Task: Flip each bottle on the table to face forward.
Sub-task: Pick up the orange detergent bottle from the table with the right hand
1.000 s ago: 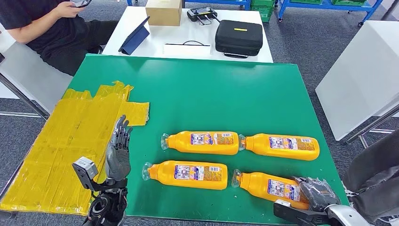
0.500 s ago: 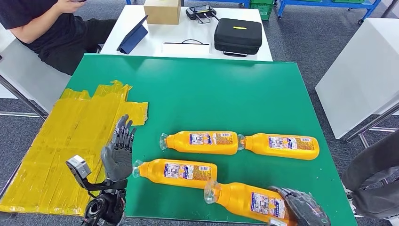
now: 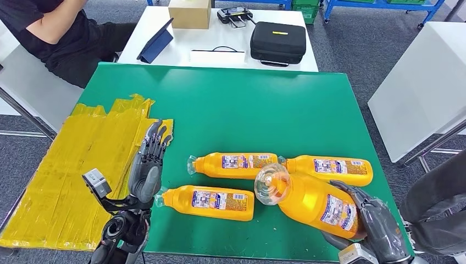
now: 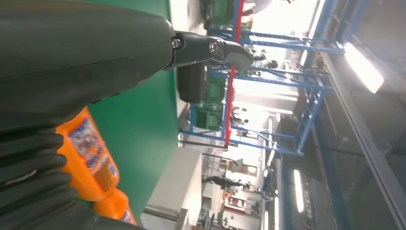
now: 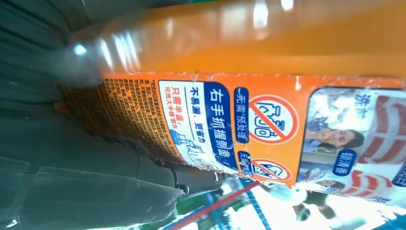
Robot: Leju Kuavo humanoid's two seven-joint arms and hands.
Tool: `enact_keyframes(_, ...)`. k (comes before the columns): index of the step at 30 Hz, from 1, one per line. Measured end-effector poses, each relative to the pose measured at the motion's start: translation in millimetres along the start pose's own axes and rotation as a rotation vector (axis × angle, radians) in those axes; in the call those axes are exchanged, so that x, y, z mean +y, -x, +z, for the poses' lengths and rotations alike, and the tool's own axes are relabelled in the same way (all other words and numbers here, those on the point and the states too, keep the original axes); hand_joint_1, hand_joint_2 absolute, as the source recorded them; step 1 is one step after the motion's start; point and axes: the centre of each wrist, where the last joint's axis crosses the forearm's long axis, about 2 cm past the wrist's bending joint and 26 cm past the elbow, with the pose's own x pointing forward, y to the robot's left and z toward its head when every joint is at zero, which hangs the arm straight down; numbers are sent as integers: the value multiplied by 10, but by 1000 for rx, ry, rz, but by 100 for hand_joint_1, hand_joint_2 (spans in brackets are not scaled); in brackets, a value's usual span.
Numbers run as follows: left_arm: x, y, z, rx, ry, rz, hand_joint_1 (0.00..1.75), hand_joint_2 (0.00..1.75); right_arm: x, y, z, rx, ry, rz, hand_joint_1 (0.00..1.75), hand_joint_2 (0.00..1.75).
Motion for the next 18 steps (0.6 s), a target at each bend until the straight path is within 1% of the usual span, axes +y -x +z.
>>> enact_keyframes(3,-38,9,-49,-11,-6,11,0,175,-13,13,-105,-33,1,-34,175,175)
enact_keyframes(9,-42,9,-53,-12,-8,13,0,175,-12,15,-120,-37,0,-41,175,175)
enact_keyframes(11,-55,7,-76,-19,-14,29,0,175,-5,53,-237,-52,-10,-64,175,175)
enact_keyframes(12,-78,0,-124,-32,-14,58,0,175,53,126,-435,-64,-9,-97,175,175)
enact_keyframes(13,-113,-3,-207,-44,-19,107,0,175,163,214,-751,-76,-4,-150,175,175)
enact_keyframes(15,-181,-2,-361,-59,-28,200,0,175,387,294,-1349,-83,-13,-228,175,175)
enact_keyframes(16,-200,6,-406,-56,-35,228,0,175,461,298,-1509,-80,-21,-247,175,175)
enact_keyframes(18,-212,20,-425,-52,-39,238,0,175,523,304,-1595,-76,-38,-252,175,175)
